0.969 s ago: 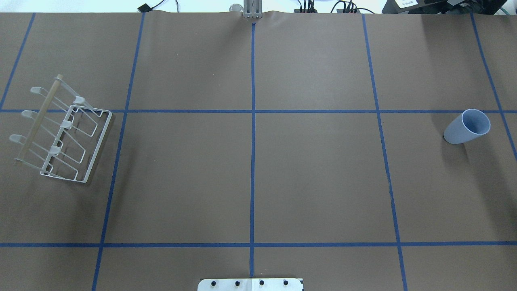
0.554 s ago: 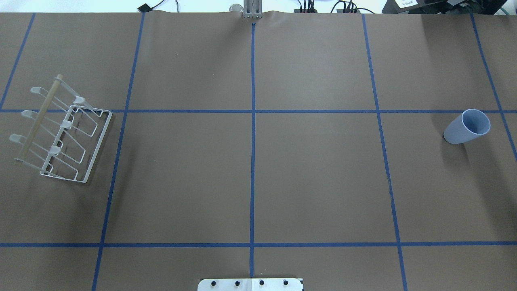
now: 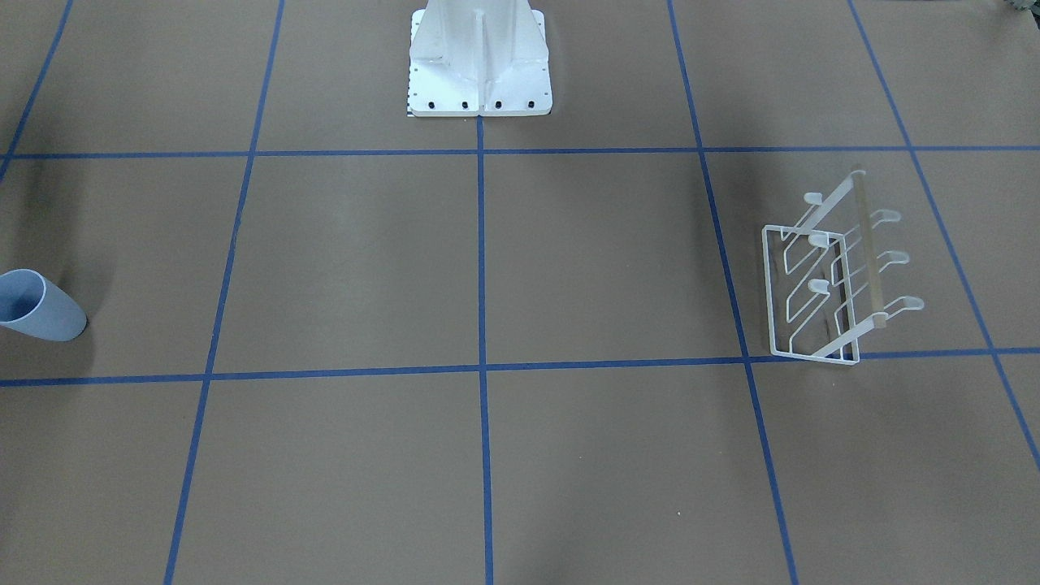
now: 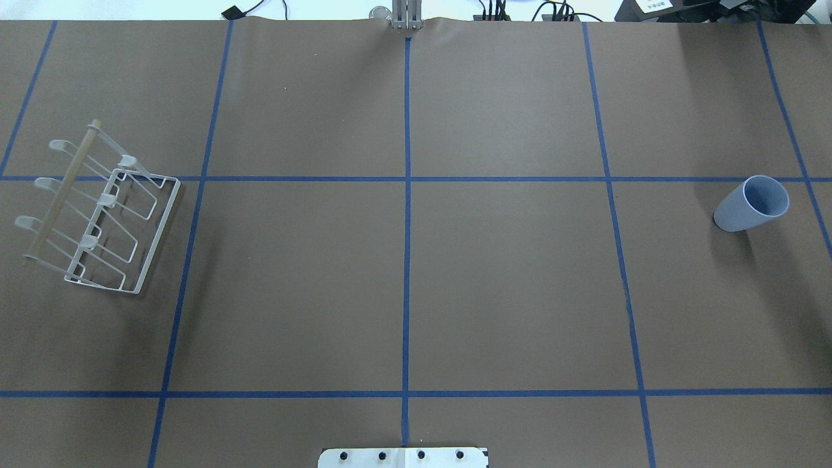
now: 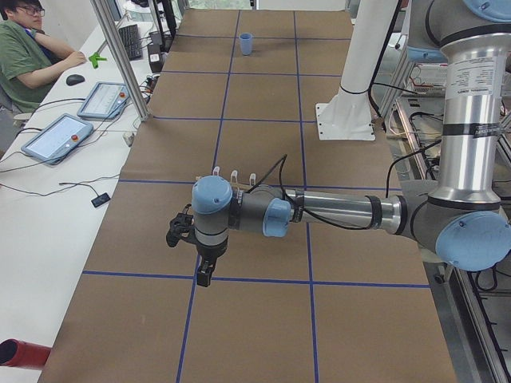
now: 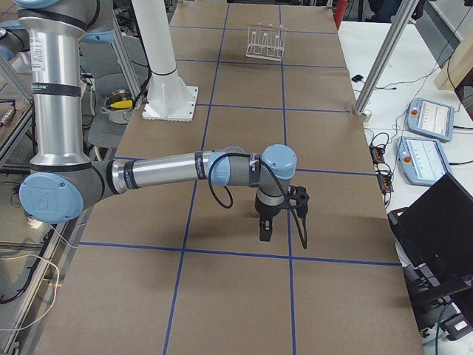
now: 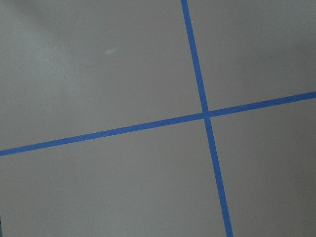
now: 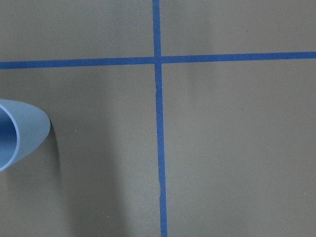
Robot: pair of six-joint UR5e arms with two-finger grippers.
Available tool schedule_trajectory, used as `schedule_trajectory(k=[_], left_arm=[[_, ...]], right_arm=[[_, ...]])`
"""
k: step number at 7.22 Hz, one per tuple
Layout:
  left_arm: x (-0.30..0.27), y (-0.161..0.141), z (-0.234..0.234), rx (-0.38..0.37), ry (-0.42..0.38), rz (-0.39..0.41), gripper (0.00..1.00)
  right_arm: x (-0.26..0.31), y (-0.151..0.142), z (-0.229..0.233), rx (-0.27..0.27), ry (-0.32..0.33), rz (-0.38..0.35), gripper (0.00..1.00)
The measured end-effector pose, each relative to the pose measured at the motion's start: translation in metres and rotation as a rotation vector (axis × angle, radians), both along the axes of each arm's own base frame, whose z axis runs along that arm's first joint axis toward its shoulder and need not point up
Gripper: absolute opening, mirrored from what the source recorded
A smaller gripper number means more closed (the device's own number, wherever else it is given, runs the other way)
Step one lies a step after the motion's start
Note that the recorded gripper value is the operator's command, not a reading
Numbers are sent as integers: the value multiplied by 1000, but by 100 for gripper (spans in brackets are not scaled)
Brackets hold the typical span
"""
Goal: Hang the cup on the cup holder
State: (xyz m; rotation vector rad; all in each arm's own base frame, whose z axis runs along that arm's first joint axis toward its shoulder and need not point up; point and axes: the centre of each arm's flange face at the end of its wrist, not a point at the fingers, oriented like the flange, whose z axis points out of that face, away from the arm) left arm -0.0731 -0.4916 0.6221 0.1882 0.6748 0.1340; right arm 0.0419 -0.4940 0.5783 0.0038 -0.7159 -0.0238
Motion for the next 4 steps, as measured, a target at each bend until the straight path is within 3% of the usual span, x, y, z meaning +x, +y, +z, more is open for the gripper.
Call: schedule_trajectory(k=[2,4], left_arm=[[6,0,-5,4,79,12,98],[8,1,-8,3,112,14,98]], right_arm=[[-30,-25,-30,80,-39,-47,100],[-81,-27,-36,164,-122,-145,100]])
